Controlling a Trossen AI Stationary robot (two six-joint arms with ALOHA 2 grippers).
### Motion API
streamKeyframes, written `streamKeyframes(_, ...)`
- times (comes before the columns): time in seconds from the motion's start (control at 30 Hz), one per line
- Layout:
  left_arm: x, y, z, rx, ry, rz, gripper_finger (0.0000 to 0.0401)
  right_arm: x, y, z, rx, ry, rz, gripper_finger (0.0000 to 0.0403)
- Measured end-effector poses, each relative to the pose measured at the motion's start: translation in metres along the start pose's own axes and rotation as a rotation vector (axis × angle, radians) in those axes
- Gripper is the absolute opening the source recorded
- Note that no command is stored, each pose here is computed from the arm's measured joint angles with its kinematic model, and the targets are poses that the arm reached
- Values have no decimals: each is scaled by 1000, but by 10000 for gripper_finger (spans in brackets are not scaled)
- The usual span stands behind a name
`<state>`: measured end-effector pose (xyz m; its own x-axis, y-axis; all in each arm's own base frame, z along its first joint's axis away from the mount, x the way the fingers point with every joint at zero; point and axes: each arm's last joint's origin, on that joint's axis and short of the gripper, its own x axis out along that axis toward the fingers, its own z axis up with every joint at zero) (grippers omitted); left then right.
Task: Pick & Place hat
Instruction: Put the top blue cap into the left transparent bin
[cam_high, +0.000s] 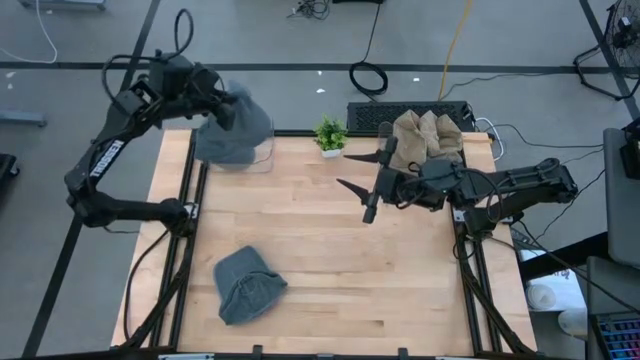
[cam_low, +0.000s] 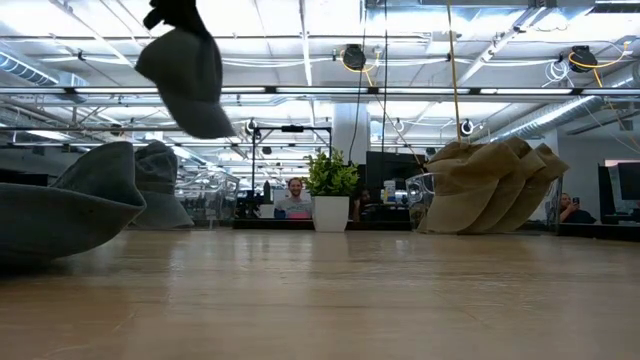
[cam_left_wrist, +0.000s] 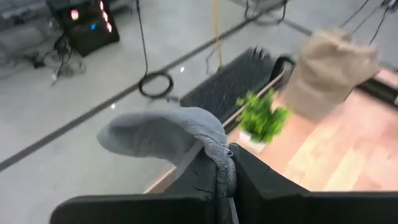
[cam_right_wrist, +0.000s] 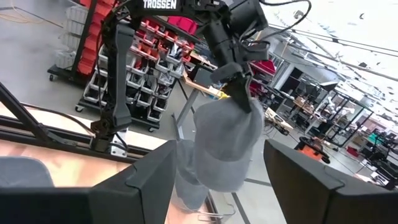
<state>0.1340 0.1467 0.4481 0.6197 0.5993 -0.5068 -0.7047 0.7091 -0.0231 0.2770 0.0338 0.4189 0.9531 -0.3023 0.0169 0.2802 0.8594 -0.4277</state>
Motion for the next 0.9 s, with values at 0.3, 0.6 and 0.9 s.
streamKeyframes(0.3, 21, 28, -22, -55, 100, 1, 22, 0, 0, -1, -7, 7, 4, 231)
streamKeyframes(0.6, 57, 48, -57, -133, 159, 43, 22, 0, 0, -1, -10, 10, 1, 232)
streamKeyframes(0.9, 86, 59, -101, -215, 251, 101, 22, 1, -2, -3, -13, 41, -56, 233)
